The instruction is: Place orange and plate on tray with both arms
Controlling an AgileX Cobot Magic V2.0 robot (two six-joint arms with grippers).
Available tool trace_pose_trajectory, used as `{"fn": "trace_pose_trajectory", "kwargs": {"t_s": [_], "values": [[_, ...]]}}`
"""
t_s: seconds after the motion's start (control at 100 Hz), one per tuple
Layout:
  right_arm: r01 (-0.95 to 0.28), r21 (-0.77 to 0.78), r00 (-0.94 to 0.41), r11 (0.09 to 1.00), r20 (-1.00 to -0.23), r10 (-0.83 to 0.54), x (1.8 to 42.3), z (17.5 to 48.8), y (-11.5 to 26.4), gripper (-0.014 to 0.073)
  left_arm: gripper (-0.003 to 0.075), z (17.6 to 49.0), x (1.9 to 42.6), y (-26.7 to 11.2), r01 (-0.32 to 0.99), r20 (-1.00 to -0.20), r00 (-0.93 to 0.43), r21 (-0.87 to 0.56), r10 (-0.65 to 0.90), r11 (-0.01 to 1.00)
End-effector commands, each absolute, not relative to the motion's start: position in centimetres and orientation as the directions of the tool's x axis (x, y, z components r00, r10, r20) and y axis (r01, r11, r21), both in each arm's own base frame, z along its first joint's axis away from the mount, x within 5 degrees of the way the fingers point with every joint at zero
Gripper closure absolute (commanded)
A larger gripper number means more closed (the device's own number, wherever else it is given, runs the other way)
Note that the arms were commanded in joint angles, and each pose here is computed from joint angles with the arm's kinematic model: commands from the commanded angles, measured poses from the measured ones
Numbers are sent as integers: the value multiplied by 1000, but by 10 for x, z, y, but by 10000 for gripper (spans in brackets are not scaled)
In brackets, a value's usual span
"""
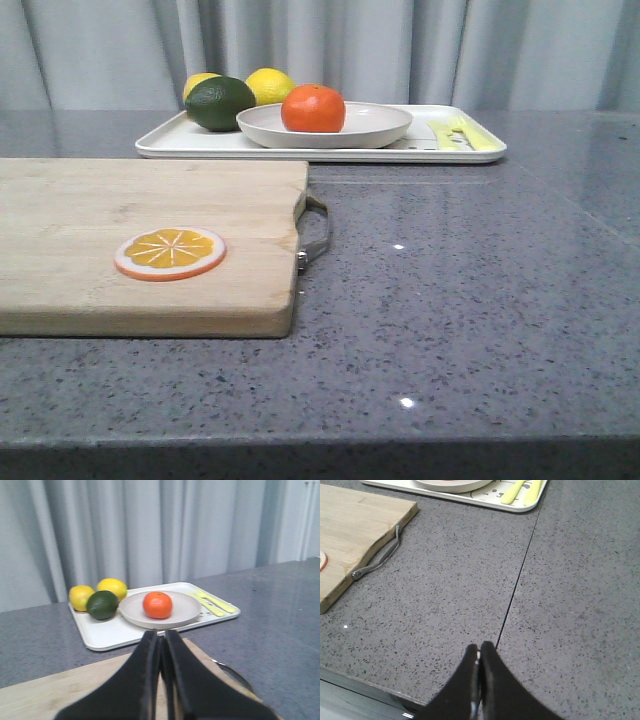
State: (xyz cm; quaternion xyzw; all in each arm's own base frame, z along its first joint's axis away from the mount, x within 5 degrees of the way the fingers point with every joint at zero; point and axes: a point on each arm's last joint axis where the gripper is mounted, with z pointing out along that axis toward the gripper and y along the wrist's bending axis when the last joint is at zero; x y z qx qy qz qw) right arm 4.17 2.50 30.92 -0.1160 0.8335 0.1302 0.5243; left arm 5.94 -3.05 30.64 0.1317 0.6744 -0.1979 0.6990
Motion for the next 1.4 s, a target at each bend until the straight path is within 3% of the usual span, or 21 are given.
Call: {"fn": "trace_pose_trajectory", "kwargs": {"t_s": [0.0,0.24,0.52,0.88,1.39], "values": [[-326,96,-355,941,-935,-27,44,322,25,661,741,304,58,-23,388,-980,140,-81,-145,918],[-326,96,-355,941,-935,-27,44,322,25,661,741,251,55,-10,195,-982,153,-81,-112,977],[-326,96,-355,941,-935,-27,44,322,25,661,741,219,52,-2,65,-981,167,-83,-93,994],[-326,96,-355,941,-935,-27,44,322,25,661,741,214,53,3,-43,-987,138,-83,-77,996],[-326,96,-355,941,-935,-27,44,322,25,661,741,214,53,3,-48,-988,136,-83,-76,995]]}}
